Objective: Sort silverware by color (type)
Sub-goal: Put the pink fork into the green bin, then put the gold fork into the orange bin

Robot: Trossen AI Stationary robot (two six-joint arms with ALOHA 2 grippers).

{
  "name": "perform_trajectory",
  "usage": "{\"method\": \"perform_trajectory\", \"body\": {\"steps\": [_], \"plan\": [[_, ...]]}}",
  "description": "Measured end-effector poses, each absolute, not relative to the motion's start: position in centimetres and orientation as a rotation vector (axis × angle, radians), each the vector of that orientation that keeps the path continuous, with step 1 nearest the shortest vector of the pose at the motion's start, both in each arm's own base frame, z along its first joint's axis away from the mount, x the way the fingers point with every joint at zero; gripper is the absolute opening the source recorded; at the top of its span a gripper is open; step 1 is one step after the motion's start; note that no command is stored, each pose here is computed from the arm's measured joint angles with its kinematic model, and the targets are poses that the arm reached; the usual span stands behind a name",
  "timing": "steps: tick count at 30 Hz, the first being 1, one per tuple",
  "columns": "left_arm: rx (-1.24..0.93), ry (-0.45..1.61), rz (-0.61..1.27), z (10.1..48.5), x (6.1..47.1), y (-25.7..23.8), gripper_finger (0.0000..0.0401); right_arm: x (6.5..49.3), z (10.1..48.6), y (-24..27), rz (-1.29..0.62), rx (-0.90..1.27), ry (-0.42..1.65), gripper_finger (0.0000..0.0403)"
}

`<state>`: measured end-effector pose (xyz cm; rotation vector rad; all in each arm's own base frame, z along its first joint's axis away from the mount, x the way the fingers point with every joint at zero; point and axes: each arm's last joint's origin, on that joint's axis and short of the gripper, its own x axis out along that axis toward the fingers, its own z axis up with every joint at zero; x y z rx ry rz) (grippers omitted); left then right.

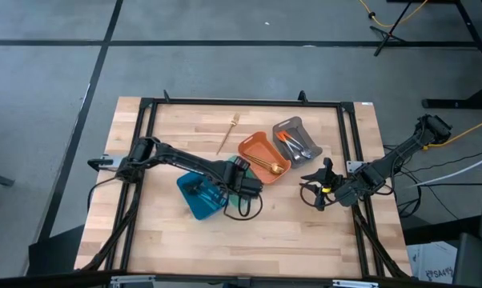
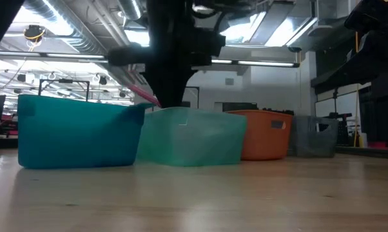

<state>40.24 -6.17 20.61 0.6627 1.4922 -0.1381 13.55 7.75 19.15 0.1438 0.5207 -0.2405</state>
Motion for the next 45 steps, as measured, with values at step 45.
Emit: {"method": "perform_trajectory", "body": {"steps": [45], "plan": [[0.6, 1.37, -0.072, 21.6, 41.8, -4.7, 0.0082, 13.6, 19.1, 7.7, -0.24, 0.144, 0.52, 0.0106]]}}
